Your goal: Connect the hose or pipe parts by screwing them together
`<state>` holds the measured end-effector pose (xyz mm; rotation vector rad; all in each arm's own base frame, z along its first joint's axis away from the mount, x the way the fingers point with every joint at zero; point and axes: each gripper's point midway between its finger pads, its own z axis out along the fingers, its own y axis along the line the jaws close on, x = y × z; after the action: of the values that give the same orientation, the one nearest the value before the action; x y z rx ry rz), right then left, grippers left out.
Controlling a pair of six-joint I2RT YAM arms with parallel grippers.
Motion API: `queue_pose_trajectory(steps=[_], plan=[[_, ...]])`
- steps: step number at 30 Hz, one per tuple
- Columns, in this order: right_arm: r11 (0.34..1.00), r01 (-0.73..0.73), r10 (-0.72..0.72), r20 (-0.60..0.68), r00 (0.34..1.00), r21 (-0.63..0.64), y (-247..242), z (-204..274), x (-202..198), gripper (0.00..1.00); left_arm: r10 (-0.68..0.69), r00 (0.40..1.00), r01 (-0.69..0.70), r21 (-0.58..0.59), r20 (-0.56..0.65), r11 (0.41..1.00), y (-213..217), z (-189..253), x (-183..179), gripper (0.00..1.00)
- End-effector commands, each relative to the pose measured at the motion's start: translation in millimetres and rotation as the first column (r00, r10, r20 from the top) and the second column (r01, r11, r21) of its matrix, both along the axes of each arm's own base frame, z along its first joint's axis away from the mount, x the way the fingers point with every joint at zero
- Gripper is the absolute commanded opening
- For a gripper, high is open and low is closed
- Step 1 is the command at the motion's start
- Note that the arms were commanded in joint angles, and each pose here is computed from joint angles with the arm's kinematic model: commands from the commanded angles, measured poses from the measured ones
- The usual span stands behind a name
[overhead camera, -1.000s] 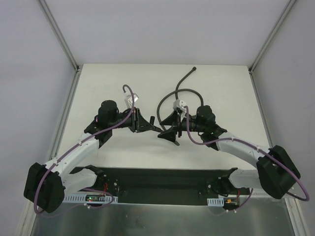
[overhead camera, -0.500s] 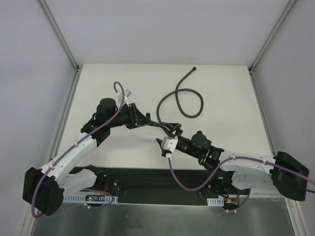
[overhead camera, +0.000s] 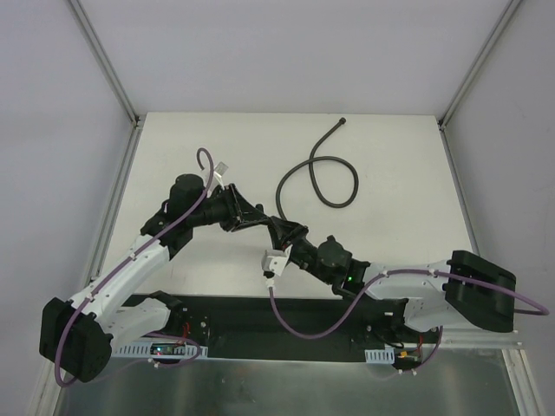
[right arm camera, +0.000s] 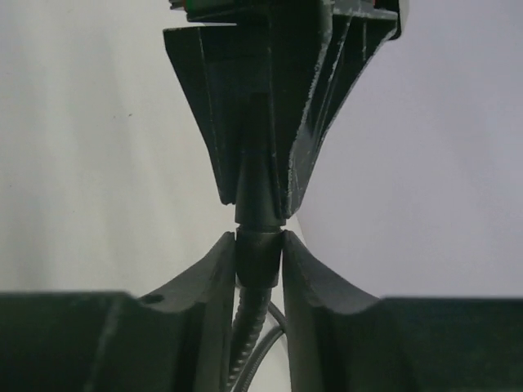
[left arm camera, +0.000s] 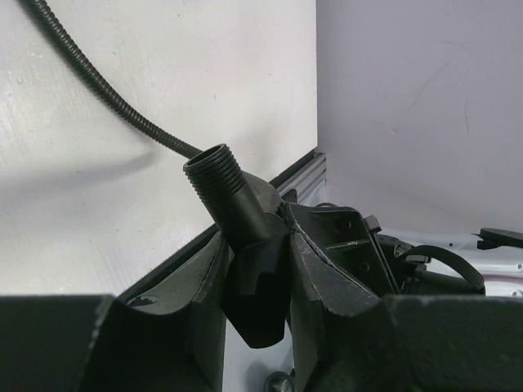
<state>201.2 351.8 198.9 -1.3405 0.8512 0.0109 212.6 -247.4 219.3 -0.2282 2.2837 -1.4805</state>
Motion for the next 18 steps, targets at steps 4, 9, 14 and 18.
queue_pose_trajectory(steps=[4,9,14,18], plan=[[0.991,-0.057,0.073,-0.135,0.988,0.123,16.9,39.3,0.4,0.01,-0.127,0.936,0.121,0.039,0.329,0.992,3.6,30.9,-8.6,0.0],[0.945,-0.242,0.326,-0.597,0.733,0.219,11.0,16.0,-18.1,0.01,-0.247,0.854,0.197,0.156,0.457,0.968,4.1,12.3,-7.1,0.0],[0.815,-0.399,0.548,-0.784,0.292,0.421,-3.6,23.0,-32.7,0.01,-0.371,0.771,0.292,0.231,0.518,0.928,-0.7,-2.4,-7.7,0.0],[0.87,-0.268,0.483,-0.824,0.296,0.413,-8.8,10.1,-13.3,0.41,-0.321,0.788,0.214,0.256,0.526,0.943,4.3,-2.2,5.5,0.0]])
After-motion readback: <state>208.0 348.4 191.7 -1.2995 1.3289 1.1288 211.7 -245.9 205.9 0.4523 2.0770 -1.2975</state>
